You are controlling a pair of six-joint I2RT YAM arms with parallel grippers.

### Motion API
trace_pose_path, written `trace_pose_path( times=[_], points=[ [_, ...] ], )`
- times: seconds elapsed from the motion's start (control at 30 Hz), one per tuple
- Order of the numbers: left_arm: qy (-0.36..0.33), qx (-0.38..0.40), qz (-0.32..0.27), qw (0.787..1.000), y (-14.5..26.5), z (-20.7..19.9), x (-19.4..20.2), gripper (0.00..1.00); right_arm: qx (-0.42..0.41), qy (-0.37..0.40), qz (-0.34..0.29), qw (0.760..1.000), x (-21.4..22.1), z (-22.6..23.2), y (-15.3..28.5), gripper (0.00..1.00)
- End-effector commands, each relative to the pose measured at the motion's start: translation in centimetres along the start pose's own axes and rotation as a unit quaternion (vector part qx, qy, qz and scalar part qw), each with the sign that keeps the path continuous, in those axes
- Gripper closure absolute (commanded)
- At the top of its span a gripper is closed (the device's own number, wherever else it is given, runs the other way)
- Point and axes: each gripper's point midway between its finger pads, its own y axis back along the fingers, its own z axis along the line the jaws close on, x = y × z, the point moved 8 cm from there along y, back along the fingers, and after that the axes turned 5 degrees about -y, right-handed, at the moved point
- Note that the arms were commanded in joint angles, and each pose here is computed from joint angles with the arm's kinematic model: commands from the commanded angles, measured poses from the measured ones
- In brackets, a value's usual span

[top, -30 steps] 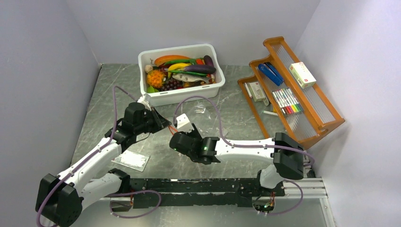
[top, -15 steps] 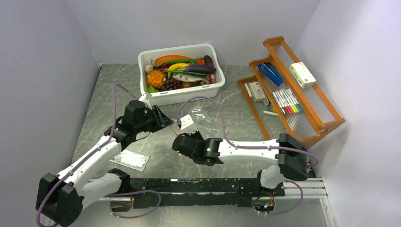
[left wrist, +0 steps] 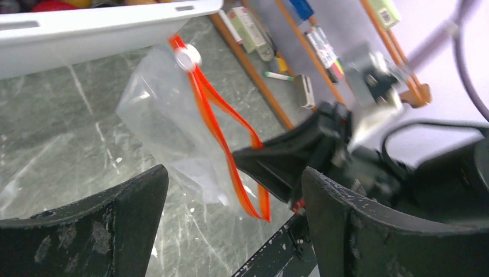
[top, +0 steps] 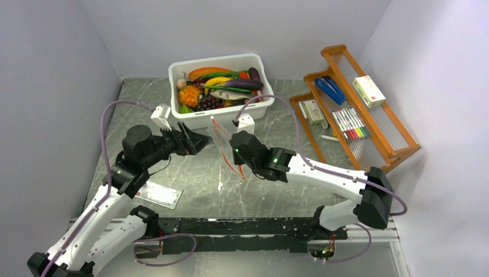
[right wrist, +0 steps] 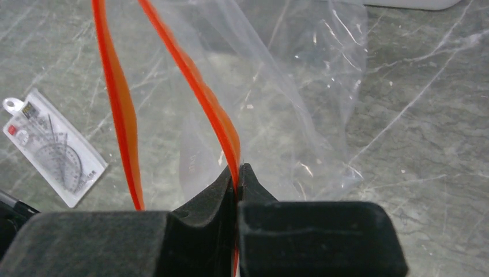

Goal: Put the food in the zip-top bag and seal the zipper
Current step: Open the zipper of the food storage bag.

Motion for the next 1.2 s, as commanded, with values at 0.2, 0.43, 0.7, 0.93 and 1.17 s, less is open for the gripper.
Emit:
trace_pose_path(
  times=[0.2,0.43,0.7,0.93,1.17],
  points=[
    [-0.02,0.071,0.036,0.997,-1.3,0.4,2.2,0.21,-0.059,-0.066,-0.019,0.996,-3.1,2.2,-0.7,1.0],
    [-0.015,0.056,0.046,0.997,-3.0,1.2,2.3,0.27,-0.062,-0.074,-0.044,0.994,-3.8,2.5,-0.7,1.0],
    [-0.005,-0.026,0.045,0.999,-3.8,3.2,2.7,0.38,-0.06,-0.038,-0.035,0.997,-2.9,3.4,-1.3,1.0],
    [-0.007,-0.051,0.066,0.996,-4.8,4.1,3.1,0.45,-0.056,-0.023,-0.039,0.997,-2.4,4.5,-1.4,1.0],
    [0.001,-0.087,0.09,0.992,-5.4,5.1,3.7,0.52,-0.046,-0.01,-0.035,0.998,-2.1,4.5,-1.7,1.0]
  ],
)
